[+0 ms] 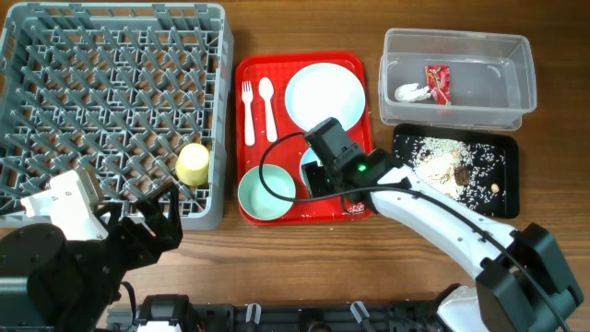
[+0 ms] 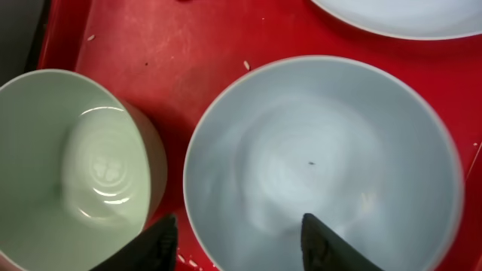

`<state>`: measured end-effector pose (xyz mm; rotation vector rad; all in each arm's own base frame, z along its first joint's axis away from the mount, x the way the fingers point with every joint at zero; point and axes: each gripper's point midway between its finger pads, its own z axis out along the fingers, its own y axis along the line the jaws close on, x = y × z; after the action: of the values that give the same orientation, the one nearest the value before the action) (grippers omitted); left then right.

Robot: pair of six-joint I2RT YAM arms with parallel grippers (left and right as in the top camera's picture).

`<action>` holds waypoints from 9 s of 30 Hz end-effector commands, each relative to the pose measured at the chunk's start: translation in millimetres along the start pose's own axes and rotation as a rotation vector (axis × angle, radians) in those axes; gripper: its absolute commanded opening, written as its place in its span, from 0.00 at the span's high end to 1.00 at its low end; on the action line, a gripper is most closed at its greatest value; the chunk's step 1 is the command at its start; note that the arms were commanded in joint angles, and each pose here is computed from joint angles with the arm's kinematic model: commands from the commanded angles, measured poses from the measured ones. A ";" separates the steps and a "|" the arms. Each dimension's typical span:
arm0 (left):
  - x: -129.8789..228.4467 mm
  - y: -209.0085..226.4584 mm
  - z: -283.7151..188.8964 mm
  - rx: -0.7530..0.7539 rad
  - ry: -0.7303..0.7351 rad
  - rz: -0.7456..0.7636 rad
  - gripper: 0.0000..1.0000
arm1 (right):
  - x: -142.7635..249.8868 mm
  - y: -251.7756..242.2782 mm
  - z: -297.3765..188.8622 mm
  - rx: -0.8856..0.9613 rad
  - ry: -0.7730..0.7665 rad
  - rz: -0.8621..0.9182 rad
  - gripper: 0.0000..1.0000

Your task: Sort waste into correct bins and load items into the dishwasher rack

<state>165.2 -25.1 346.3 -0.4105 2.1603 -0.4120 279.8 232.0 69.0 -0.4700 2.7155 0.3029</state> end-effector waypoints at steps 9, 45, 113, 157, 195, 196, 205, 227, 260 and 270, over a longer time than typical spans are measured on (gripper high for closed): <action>-1.4 -3.0 -2.7 0.014 -0.007 0.023 0.00 | -25.4 20.1 -252.2 -0.287 -0.613 0.019 0.00; 17.5 -26.3 143.7 -0.020 0.425 -0.008 0.01 | 43.5 -144.1 -161.0 0.152 -1.193 0.048 0.00; 108.9 -37.2 427.0 -0.282 0.405 0.142 0.50 | 43.5 -144.1 -161.0 0.152 -1.193 0.048 0.00; 55.0 -107.9 308.2 -0.051 0.398 0.339 0.36 | 43.5 -144.1 -161.0 0.152 -1.193 0.048 0.00; 67.6 -70.2 276.3 -0.466 0.347 0.548 0.96 | 43.5 -144.1 -161.0 0.152 -1.193 0.048 0.00; 31.8 -67.5 257.5 -0.528 0.243 0.580 0.96 | 43.5 -144.1 -161.0 0.152 -1.193 0.048 0.00; -81.2 13.7 206.1 -1.109 -0.112 0.699 0.96 | 43.5 -144.1 -161.0 0.152 -1.193 0.048 0.00; -30.5 66.2 296.3 -1.358 0.040 0.950 0.96 | 43.5 -144.1 -161.0 0.152 -1.193 0.048 0.00; -19.5 106.0 260.7 -1.204 0.168 0.297 0.96 | 43.5 -144.1 -161.0 0.152 -1.193 0.048 0.00; -21.9 116.2 256.4 -1.230 0.158 0.246 0.96 | 43.5 -144.1 -161.0 0.152 -1.193 0.048 0.00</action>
<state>370.9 49.8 166.3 -0.6775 2.3611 1.1720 243.1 42.7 175.6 -0.0724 1.5741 0.2686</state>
